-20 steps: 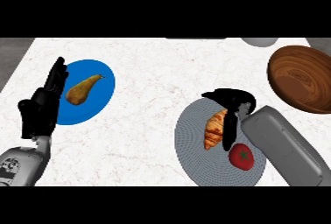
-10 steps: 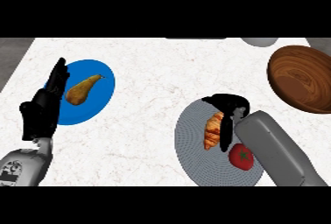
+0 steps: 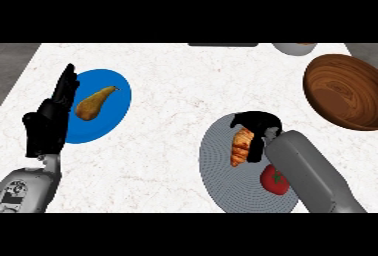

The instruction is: Pick the croissant from the placemat and place it in the bowl

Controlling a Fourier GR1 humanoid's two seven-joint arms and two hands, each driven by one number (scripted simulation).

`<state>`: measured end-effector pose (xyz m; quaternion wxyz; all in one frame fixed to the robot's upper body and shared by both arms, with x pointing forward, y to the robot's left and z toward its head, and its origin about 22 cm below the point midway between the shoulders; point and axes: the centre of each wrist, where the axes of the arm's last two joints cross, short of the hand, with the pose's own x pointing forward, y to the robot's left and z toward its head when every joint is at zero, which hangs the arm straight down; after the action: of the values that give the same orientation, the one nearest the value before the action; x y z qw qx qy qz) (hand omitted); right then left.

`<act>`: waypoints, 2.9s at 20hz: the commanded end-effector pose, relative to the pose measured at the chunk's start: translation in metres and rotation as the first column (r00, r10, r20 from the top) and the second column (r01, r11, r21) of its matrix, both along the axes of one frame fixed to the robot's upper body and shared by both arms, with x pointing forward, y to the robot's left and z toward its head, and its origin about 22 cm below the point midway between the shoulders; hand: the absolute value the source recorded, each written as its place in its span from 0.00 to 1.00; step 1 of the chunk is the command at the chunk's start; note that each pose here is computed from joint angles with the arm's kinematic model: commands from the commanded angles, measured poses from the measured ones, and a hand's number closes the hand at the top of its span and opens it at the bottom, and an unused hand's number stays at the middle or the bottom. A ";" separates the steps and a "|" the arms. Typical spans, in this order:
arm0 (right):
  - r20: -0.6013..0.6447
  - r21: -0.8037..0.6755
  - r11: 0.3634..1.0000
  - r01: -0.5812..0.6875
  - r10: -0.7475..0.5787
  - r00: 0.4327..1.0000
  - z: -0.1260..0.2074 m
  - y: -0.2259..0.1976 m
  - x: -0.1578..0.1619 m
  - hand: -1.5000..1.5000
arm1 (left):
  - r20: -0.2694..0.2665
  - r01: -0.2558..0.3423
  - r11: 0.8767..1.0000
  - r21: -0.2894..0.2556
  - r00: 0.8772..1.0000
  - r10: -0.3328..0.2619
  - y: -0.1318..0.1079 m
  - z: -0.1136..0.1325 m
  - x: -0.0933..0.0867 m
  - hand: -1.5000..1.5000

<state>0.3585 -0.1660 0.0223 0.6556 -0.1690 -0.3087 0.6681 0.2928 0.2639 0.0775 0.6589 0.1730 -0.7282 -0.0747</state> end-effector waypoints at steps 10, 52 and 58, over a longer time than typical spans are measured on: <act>0.029 0.061 0.995 -0.074 0.072 0.997 -0.022 0.003 0.000 1.00 | 0.000 -0.005 1.000 0.004 1.000 0.005 -0.001 -0.004 -0.006 0.50; 0.579 0.759 0.646 -0.085 -0.609 0.543 0.108 -0.191 -0.108 1.00 | 0.006 0.002 1.000 0.004 1.000 -0.002 -0.004 -0.004 0.005 0.50; 0.653 0.712 0.697 -0.082 -0.616 0.440 0.112 -0.231 -0.053 1.00 | 0.000 0.023 1.000 -0.004 1.000 -0.023 -0.011 0.010 0.003 0.50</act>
<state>0.2769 -0.3770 0.1324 0.5491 -0.2530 -0.7660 0.2184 0.2916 0.2594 0.0801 0.6555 0.1687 -0.7319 -0.0782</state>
